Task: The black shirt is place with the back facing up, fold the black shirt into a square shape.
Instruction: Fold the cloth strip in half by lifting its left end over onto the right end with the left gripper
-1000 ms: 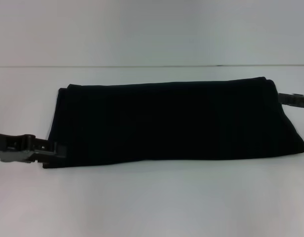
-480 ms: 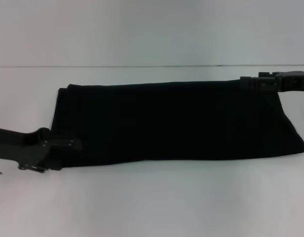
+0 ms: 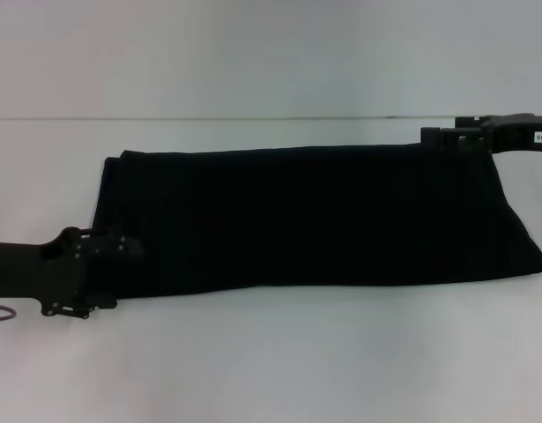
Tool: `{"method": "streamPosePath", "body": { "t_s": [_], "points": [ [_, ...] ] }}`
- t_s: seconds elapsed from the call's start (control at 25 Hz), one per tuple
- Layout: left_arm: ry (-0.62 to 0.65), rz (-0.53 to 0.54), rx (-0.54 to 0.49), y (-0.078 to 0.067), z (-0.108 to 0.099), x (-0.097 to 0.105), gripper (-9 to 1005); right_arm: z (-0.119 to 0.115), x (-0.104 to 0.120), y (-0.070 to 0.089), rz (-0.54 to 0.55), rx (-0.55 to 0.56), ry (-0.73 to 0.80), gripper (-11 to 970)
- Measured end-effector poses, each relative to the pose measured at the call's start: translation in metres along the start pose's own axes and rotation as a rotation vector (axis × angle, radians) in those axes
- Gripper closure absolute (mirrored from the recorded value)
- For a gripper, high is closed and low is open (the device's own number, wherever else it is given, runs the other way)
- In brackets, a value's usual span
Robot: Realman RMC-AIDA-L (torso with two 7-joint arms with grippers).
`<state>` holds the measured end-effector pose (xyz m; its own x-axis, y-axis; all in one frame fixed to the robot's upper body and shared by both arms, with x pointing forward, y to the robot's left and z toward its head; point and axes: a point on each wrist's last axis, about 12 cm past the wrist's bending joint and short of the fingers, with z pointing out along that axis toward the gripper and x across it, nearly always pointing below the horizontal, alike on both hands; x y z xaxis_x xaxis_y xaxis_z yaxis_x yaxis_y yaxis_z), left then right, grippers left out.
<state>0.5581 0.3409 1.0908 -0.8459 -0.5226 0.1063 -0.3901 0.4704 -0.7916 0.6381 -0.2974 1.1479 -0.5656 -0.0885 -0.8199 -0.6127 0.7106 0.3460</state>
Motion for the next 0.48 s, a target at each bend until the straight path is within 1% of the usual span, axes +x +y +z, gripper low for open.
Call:
{"method": "streamPosePath", "body": {
  "t_s": [0.2,0.48],
  "points": [
    [-0.035,-0.092,0.025,0.008,-0.005,0.0,73,0.0,-0.006,0.0,-0.01,0.001,-0.008,33],
    [-0.065,-0.16,0.002,0.016,-0.006,-0.001,74,0.002,-0.011,0.002,-0.021,-0.004,-0.014,33]
  ]
}}
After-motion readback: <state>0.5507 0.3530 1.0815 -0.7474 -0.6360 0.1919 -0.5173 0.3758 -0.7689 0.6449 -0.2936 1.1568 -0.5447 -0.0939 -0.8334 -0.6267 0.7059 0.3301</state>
